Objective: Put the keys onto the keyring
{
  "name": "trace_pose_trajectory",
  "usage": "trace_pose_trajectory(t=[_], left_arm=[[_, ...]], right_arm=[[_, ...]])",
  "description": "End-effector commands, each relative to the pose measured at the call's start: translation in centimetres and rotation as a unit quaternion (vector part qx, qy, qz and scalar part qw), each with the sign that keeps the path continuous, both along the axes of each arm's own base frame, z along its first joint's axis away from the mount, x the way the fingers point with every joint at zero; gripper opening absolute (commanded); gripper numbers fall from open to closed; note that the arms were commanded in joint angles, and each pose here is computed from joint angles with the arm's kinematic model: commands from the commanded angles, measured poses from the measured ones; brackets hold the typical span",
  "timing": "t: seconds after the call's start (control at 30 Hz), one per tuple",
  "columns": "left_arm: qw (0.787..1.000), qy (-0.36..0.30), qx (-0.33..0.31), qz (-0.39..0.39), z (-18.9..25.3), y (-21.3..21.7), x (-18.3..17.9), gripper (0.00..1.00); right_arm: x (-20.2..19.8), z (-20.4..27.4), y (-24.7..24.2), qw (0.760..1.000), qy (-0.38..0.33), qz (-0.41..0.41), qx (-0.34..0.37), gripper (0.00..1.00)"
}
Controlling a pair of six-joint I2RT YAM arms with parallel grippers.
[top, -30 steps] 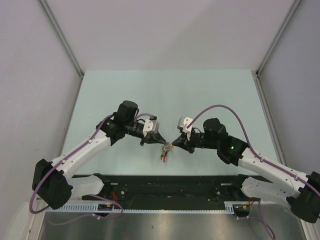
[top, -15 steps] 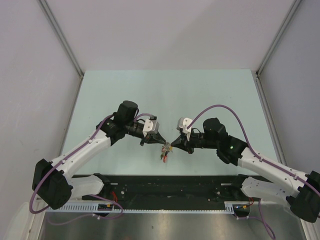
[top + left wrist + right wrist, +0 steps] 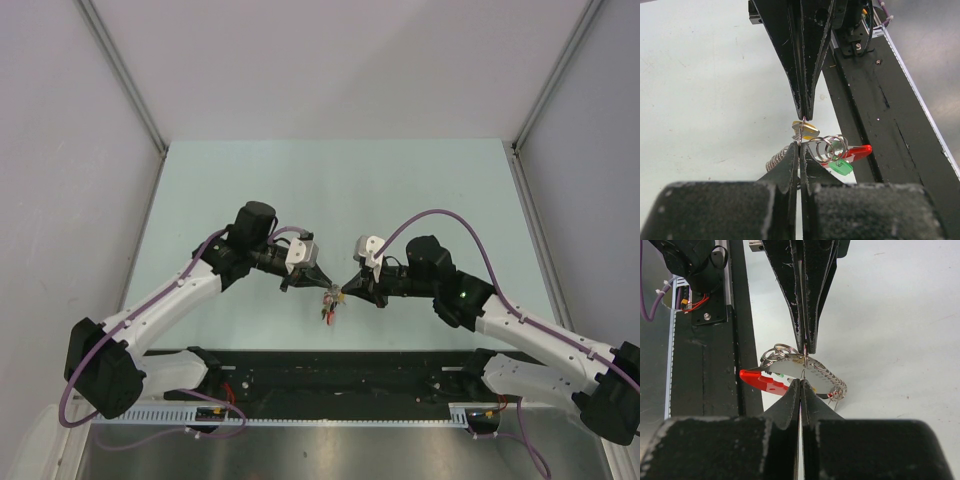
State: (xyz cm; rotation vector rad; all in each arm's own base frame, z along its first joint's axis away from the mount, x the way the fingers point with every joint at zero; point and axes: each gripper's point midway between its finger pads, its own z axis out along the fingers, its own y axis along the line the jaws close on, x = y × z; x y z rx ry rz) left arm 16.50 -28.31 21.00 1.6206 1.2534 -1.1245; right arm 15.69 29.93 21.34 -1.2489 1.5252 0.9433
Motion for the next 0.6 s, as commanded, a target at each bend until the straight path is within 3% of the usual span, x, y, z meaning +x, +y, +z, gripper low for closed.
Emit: trace_pose_trajectory(t=[0.0, 0.57], left_arm=[[0.999, 0.003, -0.02, -0.032, 0.94, 0.3, -1.46, 0.0], [0.999, 0.007, -0.022, -0.036, 0.95, 0.25, -1.62, 0.0]], right_arm=[[0.66, 1.73, 0.38, 0.999, -0.027, -0.003, 0.021, 0.0], [0.57, 1.84, 0.65, 0.999, -0.028, 0.004, 0.026, 0.0]])
